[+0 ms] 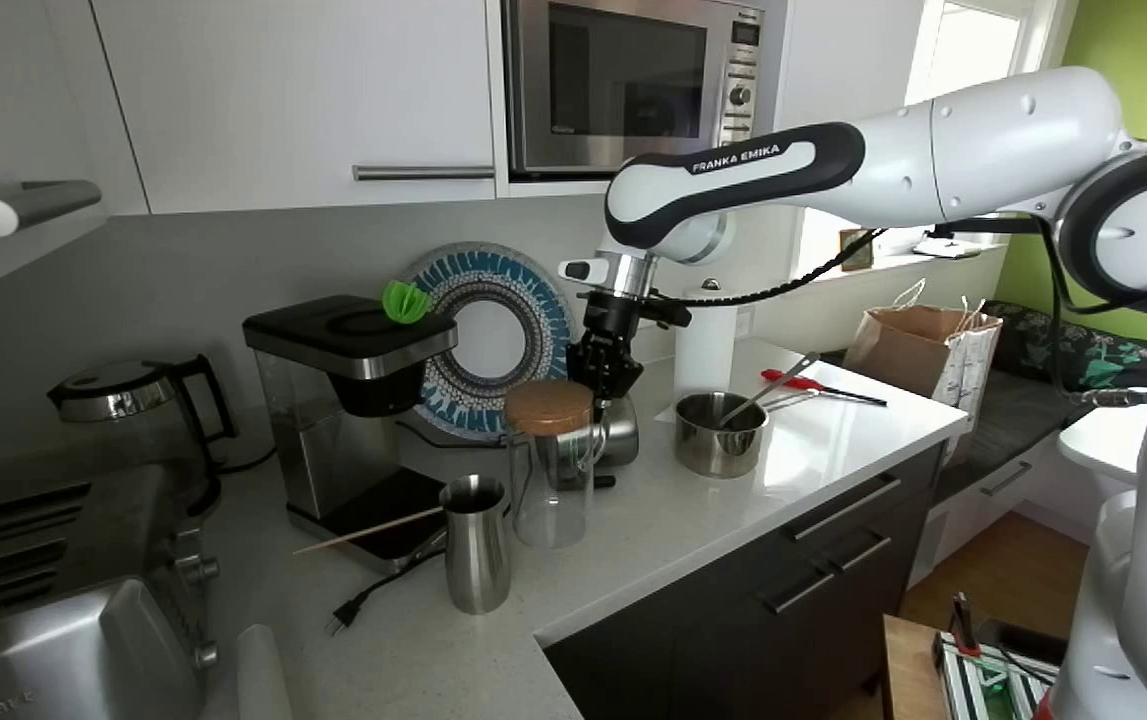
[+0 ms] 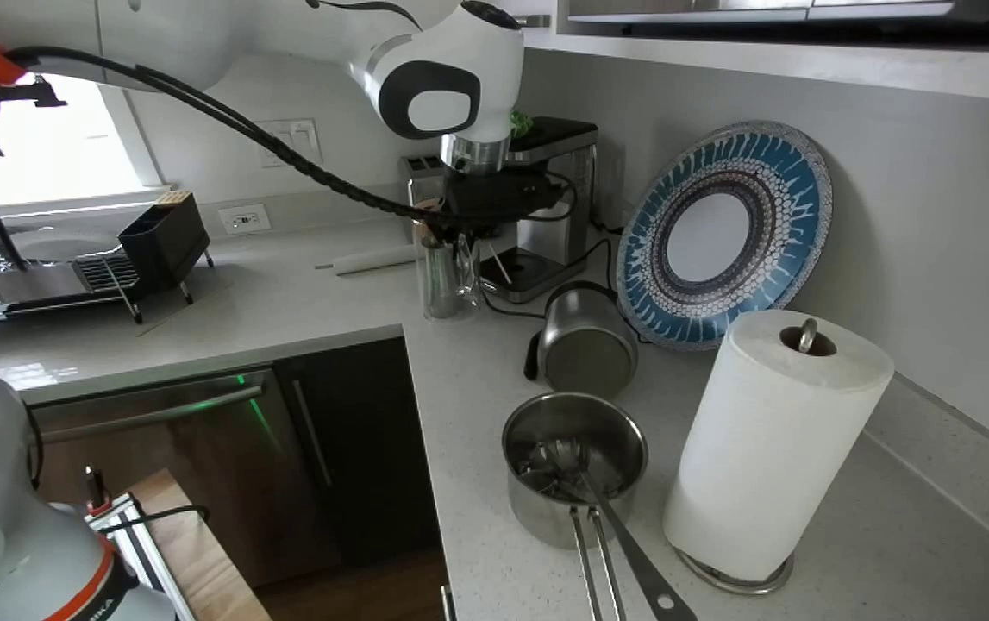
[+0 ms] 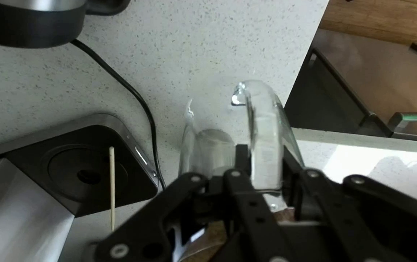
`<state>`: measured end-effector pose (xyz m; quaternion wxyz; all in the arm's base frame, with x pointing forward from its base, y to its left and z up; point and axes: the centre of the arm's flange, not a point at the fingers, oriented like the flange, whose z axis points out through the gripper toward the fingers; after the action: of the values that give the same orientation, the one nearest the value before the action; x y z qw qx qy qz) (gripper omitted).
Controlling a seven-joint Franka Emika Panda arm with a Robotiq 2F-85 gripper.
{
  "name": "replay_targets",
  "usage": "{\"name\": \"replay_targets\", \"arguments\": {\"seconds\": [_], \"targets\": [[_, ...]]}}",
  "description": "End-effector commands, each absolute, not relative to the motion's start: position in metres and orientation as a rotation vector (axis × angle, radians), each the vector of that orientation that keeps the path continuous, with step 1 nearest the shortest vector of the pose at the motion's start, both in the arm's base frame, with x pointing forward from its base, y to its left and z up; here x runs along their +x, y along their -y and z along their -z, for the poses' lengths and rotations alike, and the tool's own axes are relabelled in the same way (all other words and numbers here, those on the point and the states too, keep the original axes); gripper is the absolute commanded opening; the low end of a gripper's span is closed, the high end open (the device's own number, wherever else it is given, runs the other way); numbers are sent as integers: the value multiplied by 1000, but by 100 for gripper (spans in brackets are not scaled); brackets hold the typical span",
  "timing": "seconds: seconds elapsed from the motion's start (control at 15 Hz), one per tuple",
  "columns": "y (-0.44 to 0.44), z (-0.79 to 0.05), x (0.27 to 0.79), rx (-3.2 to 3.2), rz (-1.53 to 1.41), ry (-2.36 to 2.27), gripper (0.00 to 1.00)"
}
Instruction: Pick up the clear jug and place it next to the dish rack on the kitchen counter
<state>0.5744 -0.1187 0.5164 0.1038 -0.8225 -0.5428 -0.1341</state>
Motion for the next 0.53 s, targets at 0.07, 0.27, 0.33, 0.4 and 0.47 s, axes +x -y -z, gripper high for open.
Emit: {"name": "replay_targets", "arguments": {"seconds": [0.07, 0.27, 0.33, 0.4, 0.47], "targets": [[95, -524, 563, -2350, 412, 1690, 6], [83, -524, 566, -2322, 416, 1725, 6], [80, -524, 568, -2313, 414, 1733, 6], [77, -523, 569, -2303, 409, 1742, 6], [73, -523, 571, -2291, 406, 1752, 6]]}}
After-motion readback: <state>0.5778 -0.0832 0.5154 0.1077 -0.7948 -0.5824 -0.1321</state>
